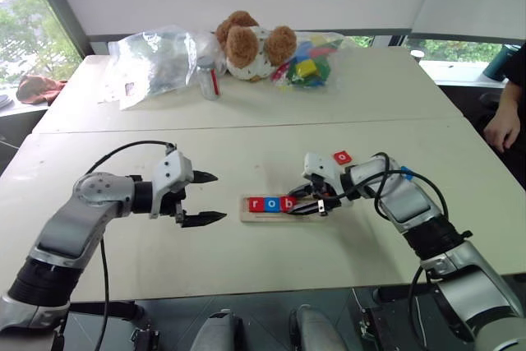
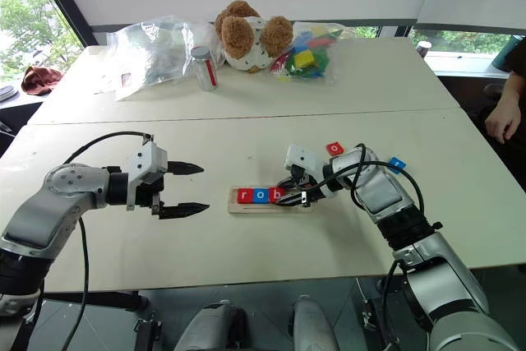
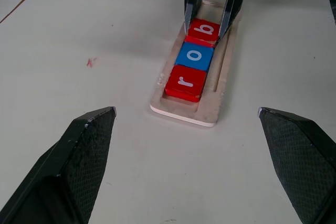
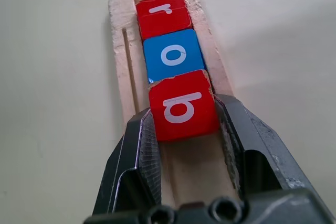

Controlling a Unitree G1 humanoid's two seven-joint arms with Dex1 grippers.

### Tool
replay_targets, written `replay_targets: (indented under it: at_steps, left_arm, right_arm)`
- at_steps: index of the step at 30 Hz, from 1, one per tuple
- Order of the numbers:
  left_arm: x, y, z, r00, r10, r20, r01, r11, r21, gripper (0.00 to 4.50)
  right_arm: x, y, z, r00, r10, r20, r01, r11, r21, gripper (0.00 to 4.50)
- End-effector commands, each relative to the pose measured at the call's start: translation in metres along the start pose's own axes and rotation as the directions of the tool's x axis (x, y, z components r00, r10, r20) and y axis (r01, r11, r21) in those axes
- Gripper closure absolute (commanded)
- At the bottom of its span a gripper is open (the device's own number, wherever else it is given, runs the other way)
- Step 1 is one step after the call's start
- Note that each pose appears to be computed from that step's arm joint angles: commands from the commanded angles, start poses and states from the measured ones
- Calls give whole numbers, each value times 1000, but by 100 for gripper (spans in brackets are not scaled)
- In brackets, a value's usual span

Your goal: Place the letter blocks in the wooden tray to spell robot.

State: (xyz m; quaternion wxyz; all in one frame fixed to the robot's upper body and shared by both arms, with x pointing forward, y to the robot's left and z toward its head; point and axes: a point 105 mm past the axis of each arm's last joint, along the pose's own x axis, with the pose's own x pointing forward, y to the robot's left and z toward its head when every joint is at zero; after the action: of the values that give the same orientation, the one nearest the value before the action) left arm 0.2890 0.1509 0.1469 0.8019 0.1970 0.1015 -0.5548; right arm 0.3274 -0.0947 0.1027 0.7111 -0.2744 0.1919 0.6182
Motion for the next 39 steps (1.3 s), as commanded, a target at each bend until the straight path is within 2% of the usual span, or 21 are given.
replay_targets:
  at_steps: [1, 12, 14, 16, 18, 19, 29, 33, 39]
  left_arm:
    - [-3, 3, 9, 1000, 18, 24, -18, 999, 32, 0]
    - [-1, 4, 7, 1000, 21, 21, -22, 999, 38, 0]
    - [-1, 4, 7, 1000, 21, 21, -22, 999, 36, 0]
    - [-1, 3, 7, 1000, 21, 22, -22, 999, 35, 0]
    - [0, 4, 6, 999, 22, 23, -23, 999, 33, 0]
    - [0, 4, 6, 999, 23, 23, -24, 999, 32, 0]
    - [1, 4, 7, 999, 24, 34, -25, 999, 30, 0]
    - [3, 4, 7, 999, 20, 37, -21, 999, 27, 0]
    - [4, 5, 7, 999, 15, 38, -16, 999, 29, 0]
  right_arm:
    - [1, -1, 10, 1000, 1, 22, 0, 1000, -26, 335]
    - [3, -2, 12, 999, -7, 33, 8, 1000, -28, 335]
    - [3, -3, 14, 999, -15, 38, 16, 999, -30, 229]
    - [1, -5, 18, 998, -24, 51, 26, 999, -34, 155]
    - [-2, -5, 24, 997, -30, 72, 33, 999, -42, 43]
    - [-3, -4, 26, 997, -29, 78, 33, 998, -47, 6]
    - [-25, -5, 41, 990, -96, 105, 104, 991, -81, 6]
    - [-23, -16, 33, 980, -185, 79, 194, 971, -136, 6]
    - [-16, -22, 23, 980, -193, 52, 199, 965, -170, 6]
